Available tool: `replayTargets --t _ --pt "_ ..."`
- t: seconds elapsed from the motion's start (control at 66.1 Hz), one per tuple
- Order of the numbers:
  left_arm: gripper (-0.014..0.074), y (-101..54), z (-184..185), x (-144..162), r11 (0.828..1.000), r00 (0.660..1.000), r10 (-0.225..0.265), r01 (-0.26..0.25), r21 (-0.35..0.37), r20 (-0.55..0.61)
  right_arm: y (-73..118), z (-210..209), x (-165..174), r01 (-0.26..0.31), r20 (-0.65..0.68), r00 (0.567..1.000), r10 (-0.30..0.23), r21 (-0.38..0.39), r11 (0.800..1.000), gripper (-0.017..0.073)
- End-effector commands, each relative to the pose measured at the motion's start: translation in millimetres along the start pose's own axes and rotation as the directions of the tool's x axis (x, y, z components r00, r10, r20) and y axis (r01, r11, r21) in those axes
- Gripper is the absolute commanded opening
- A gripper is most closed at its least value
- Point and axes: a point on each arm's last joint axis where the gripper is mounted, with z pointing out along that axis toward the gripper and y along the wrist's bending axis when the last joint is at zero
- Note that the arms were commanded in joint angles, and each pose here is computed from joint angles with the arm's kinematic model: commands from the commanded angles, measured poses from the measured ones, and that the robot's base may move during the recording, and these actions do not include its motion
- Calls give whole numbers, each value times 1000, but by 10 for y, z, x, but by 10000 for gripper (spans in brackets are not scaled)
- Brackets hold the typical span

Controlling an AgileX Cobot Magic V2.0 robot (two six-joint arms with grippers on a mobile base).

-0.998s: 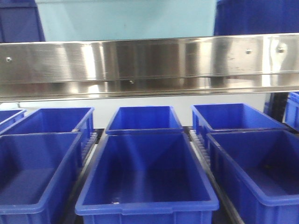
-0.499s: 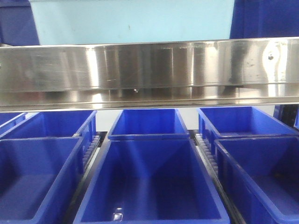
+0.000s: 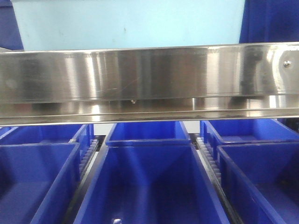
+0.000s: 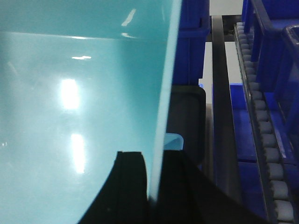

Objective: Move two blue bins to right shelf middle

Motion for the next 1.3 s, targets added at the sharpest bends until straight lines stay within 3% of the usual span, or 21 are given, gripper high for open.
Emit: replayTargets --t 0.0,1.285 --pt "-111 -34 -123 -111 999 996 -17 13 41 85 -8 -51 -54 29 46 999 -29 8 1000 -162" --pt "-111 -34 -122 -100 999 997 -21 18 41 72 -2 -47 -75 30 70 997 -30 2 1000 -162"
